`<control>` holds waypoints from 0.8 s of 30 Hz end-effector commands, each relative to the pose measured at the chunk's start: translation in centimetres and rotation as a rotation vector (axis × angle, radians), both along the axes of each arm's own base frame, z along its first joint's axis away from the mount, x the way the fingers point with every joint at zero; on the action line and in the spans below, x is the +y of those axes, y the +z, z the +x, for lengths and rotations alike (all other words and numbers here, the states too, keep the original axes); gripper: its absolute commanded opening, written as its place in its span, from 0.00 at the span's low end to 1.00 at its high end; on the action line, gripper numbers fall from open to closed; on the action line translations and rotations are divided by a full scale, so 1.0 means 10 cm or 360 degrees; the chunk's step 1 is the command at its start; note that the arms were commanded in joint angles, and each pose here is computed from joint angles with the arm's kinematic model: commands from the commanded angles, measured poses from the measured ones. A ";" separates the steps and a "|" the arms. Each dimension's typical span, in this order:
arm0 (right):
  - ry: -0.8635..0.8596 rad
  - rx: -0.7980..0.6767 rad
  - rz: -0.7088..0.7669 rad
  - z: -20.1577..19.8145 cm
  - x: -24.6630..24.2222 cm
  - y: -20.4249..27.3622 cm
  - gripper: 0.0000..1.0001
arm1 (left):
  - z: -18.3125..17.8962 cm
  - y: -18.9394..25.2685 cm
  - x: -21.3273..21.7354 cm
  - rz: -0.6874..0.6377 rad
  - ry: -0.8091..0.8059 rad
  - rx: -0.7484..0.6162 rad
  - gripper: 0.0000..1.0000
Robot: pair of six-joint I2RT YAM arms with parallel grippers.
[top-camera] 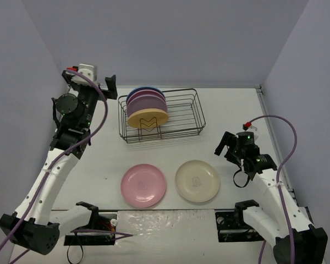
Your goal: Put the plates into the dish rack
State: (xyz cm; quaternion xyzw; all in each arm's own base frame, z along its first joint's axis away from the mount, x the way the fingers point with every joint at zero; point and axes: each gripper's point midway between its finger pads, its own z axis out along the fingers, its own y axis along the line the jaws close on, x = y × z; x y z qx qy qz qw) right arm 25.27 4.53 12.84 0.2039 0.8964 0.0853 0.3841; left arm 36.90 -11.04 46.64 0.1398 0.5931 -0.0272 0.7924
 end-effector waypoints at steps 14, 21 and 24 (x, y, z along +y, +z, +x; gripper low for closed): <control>0.0127 0.0521 0.0345 -0.55 0.56 -1.05 0.98 | -0.39 -2.22 1.35 -0.1131 0.0973 0.0942 0.97; 0.0155 0.0647 0.0263 -0.69 0.68 -1.33 0.86 | -0.57 -2.37 1.51 -0.1129 0.1098 0.0946 0.97; 0.0111 0.0633 0.0192 -0.65 0.63 -1.34 0.66 | -0.59 -2.39 1.50 -0.1130 0.1089 0.0947 0.97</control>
